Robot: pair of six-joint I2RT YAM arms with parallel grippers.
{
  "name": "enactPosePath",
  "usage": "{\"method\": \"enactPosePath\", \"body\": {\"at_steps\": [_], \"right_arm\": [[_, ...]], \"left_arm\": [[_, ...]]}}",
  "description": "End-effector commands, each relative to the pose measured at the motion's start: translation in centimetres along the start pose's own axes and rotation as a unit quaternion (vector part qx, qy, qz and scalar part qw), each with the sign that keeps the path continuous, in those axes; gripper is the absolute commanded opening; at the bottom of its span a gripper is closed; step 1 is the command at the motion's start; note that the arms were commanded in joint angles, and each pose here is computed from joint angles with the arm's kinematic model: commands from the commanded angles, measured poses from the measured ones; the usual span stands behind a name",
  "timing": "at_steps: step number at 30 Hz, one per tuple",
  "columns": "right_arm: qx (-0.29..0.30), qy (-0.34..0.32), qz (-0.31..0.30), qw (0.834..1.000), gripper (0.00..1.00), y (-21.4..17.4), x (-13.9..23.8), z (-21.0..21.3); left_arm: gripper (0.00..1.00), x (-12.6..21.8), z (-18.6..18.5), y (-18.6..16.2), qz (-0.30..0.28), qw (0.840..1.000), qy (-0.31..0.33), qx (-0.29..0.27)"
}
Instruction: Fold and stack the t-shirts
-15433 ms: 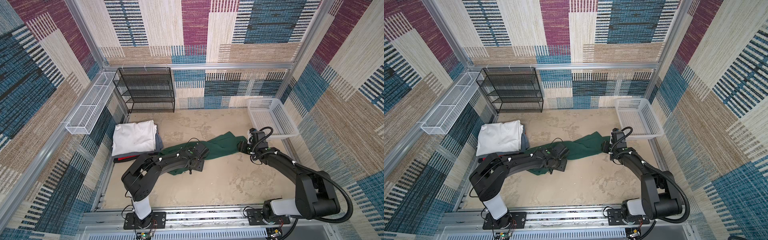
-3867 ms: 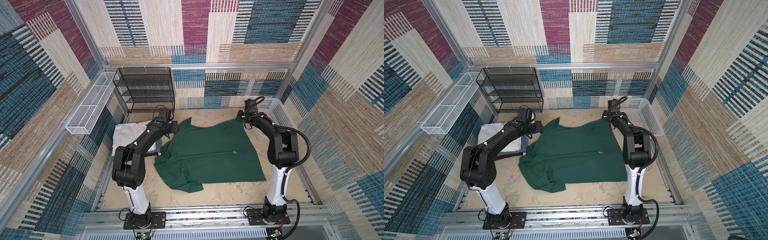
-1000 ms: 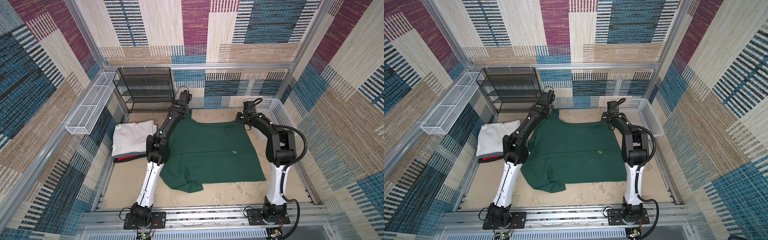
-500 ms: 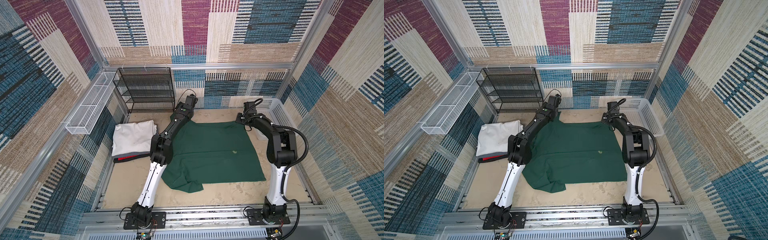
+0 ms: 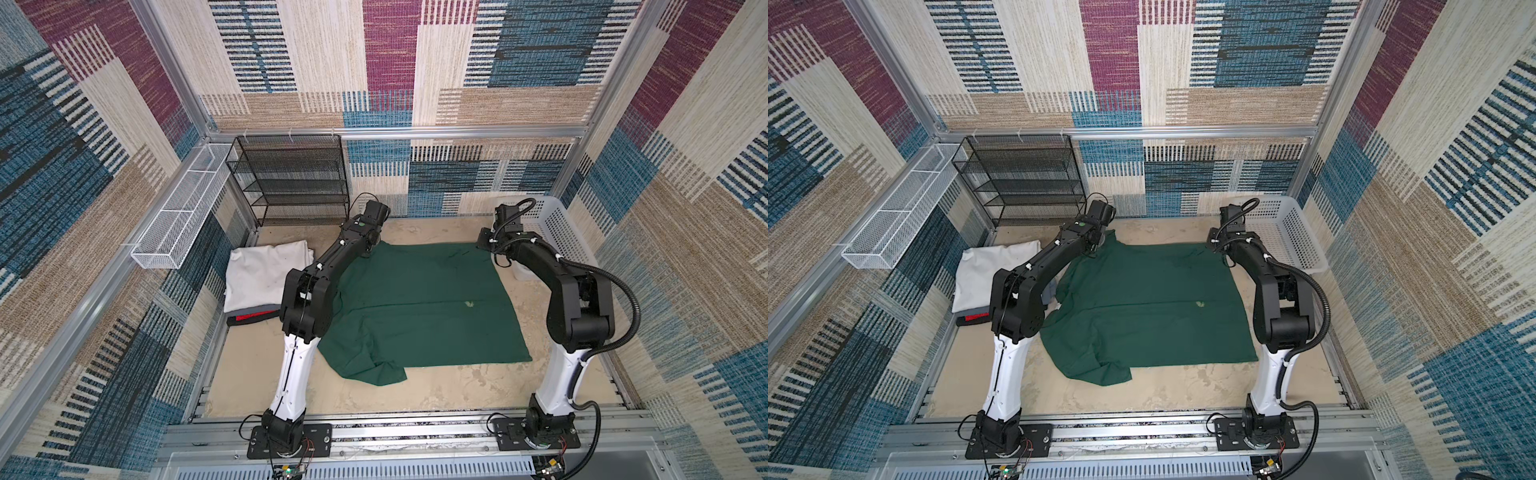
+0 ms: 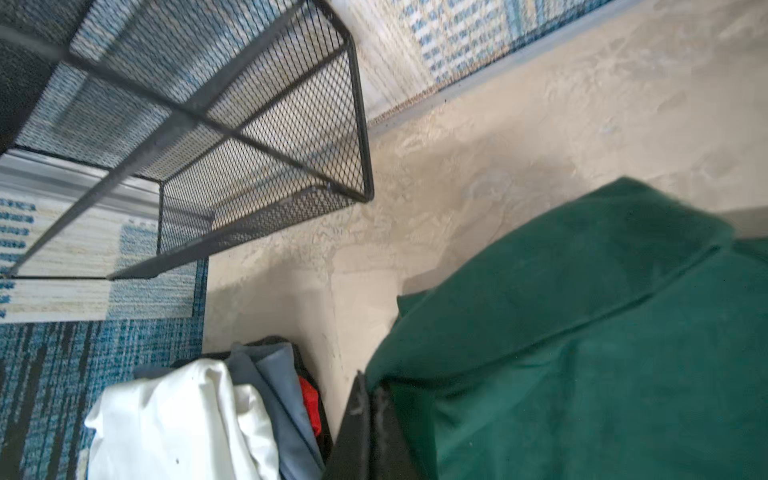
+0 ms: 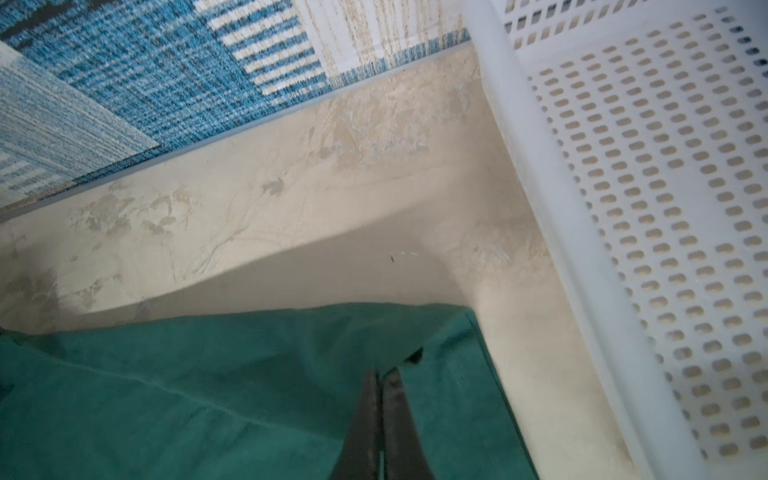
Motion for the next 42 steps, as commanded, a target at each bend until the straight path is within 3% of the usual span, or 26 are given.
{"method": "enactPosePath", "body": {"at_steps": [1, 15, 19, 27, 32, 36, 42], "right_arm": [[-0.015, 0.029, -0.020, 0.999, 0.00, 0.4, 1.8, 0.7], [-0.028, 0.008, -0.019, 0.999, 0.00, -2.8, 5.5, -1.6], [-0.033, 0.003, -0.012, 0.999, 0.00, -3.9, 5.9, -2.2], [-0.040, -0.026, 0.001, 0.999, 0.00, -5.8, 5.6, -4.2], [-0.045, -0.051, 0.007, 0.998, 0.00, -6.9, 5.3, -5.6], [-0.046, -0.051, 0.014, 0.998, 0.00, -7.4, 5.1, -5.9], [-0.044, -0.050, 0.014, 0.998, 0.00, -7.4, 4.9, -5.9]], "left_arm": [[0.00, 0.8, 0.0, -1.8, 0.012, 0.999, -0.014, 0.047], [0.00, 7.3, 1.7, -6.7, 0.007, 0.996, -0.035, 0.080], [0.00, 8.8, 0.6, -8.9, 0.008, 0.996, -0.044, 0.076], [0.01, 8.5, -1.5, -13.0, 0.057, 0.995, -0.049, 0.062], [0.39, 9.4, -0.6, -13.0, 0.060, 0.994, -0.049, 0.080], [0.43, 10.4, 0.2, -12.6, 0.048, 0.990, -0.071, 0.111], [0.58, 9.4, 1.3, -13.0, 0.055, 0.977, -0.114, 0.174]]}}
Point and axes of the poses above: each gripper's point midway between its finger pads, its own x axis back along the fingers, its own z axis along the line the jaws close on, y = z × x, the point moved 1 cm from there along x, back along the fingers, and after that the axes turned 7 degrees about -x, right-handed, at the moved point
